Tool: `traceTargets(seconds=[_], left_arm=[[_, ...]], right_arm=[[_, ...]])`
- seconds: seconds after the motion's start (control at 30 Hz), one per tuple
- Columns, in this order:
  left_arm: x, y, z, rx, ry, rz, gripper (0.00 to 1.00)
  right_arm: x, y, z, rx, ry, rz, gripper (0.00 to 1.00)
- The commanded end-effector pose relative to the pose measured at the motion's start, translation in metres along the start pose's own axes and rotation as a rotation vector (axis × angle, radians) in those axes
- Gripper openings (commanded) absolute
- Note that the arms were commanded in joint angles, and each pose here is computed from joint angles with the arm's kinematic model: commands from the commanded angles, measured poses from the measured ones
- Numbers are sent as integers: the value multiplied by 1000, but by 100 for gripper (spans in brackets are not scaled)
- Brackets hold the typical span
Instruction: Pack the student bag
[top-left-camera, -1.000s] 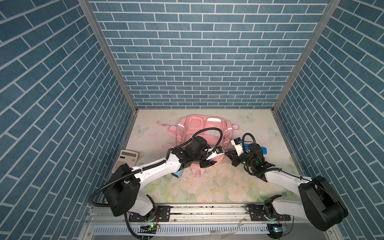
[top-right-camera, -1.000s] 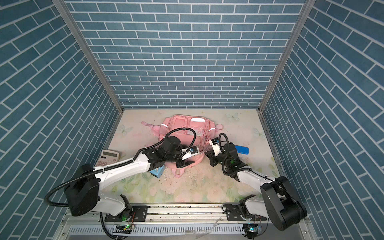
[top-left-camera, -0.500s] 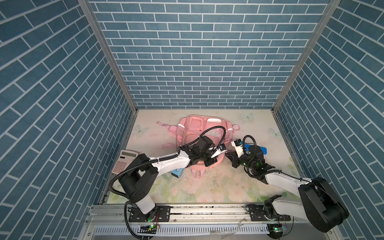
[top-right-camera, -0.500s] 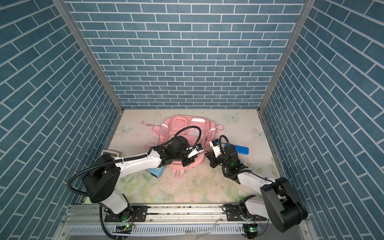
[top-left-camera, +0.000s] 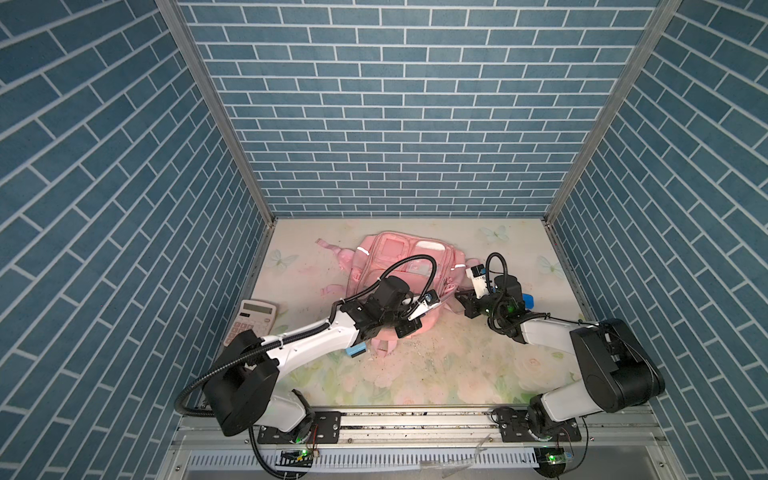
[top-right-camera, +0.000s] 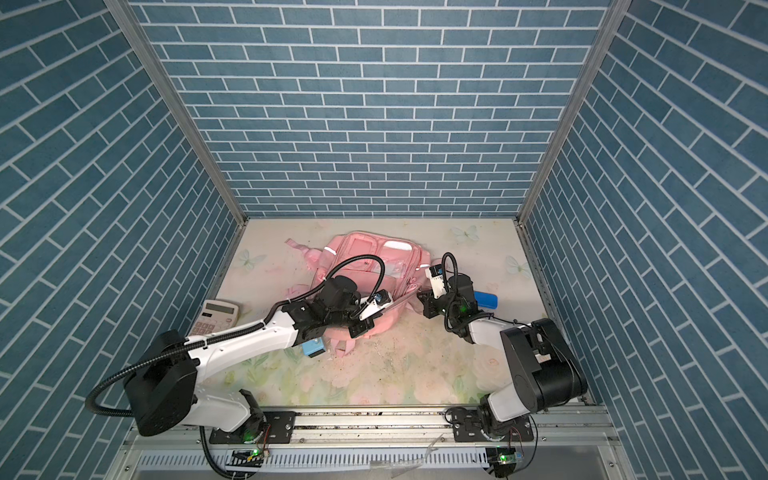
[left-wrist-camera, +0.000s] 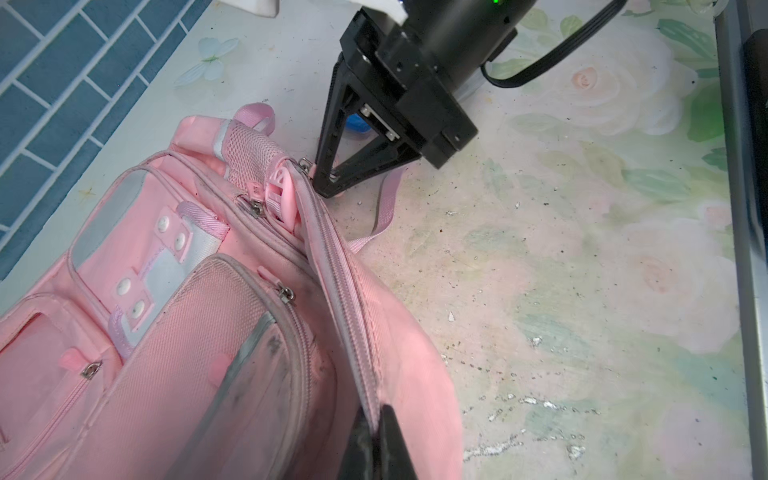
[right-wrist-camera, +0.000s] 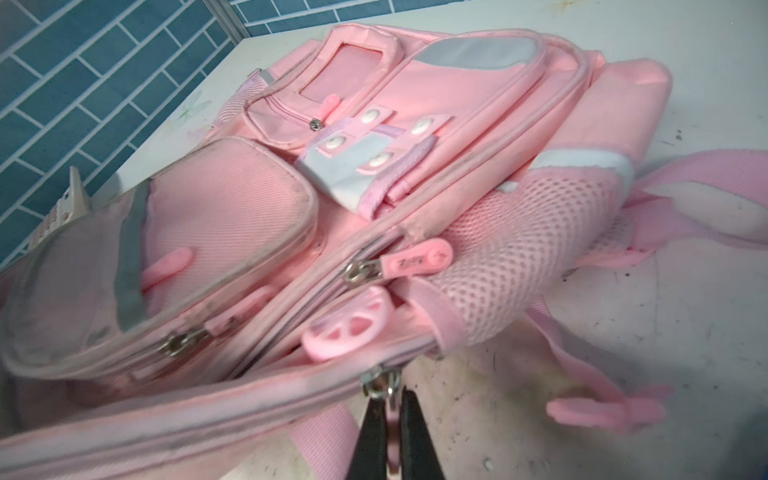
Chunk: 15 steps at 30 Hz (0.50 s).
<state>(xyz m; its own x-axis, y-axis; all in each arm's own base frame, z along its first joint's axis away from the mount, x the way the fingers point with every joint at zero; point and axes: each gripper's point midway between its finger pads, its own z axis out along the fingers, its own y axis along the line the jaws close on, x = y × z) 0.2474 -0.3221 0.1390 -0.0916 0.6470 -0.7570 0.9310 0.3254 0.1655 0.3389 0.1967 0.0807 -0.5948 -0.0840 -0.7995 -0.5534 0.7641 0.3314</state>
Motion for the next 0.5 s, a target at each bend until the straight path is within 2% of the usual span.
traceTargets(seconds=[0.0,0.3,0.4,0.47], left_arm=[[-22,2,-12,-6,-89,7,0],[-33,-5,-12,20,-125,13,0],[-37,-10,-7,24,-118,29,0],[-40,-5,-6,-1,-111,39,0]], right_arm=[[-5,-19,4,78,12,14,0],[-6,-45,8,163,54,53,0],[-12,-36,8,116,55,40,0],[-18,-24,3,65,56,19,8]])
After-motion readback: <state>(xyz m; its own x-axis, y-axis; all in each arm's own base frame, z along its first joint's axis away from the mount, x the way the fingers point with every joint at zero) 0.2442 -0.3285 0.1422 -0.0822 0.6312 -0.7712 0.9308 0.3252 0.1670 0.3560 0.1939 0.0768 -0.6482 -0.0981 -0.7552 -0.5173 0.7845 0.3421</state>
